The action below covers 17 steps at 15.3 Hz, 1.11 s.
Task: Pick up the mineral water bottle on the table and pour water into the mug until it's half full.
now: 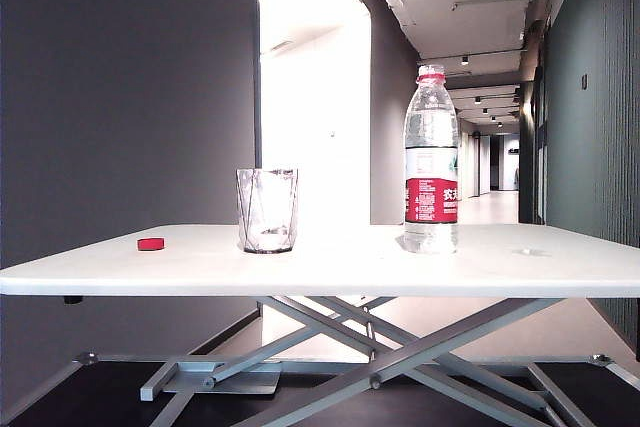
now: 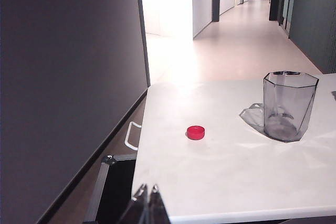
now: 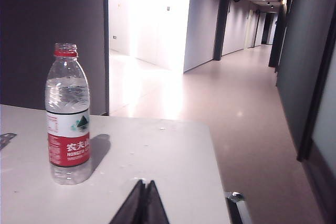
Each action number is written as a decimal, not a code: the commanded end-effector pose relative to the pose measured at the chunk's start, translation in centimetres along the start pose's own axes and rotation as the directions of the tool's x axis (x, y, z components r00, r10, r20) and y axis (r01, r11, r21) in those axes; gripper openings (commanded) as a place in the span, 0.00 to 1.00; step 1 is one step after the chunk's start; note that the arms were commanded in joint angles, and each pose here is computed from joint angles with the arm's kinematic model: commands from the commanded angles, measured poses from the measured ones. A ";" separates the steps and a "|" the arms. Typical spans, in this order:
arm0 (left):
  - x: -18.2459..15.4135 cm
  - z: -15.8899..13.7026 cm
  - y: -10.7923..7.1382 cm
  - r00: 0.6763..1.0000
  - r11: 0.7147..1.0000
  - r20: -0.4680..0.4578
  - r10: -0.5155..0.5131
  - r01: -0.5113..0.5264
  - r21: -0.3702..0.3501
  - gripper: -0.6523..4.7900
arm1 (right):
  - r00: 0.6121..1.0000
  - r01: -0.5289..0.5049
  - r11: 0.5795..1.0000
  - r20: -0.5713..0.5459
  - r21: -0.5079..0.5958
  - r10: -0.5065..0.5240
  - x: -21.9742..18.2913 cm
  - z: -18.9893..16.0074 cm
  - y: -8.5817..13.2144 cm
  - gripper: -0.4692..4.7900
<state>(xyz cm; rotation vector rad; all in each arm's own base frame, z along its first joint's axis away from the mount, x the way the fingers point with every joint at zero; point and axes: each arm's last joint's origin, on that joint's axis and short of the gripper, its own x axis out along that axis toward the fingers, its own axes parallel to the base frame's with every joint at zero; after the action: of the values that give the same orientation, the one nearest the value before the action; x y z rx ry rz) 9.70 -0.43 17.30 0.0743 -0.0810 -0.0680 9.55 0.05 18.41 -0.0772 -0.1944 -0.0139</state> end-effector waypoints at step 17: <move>0.0 0.2 0.0 1.000 1.000 0.012 -0.004 0.004 -0.003 0.11 | 0.868 -0.487 0.873 -0.113 -0.015 0.483 11.3 2.1 1.9 1.00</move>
<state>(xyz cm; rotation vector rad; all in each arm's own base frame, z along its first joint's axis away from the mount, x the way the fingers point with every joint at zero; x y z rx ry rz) 9.71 -0.43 17.28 0.0743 -0.0795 -0.0680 19.58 1.97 21.87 -0.1463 -0.0034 0.4849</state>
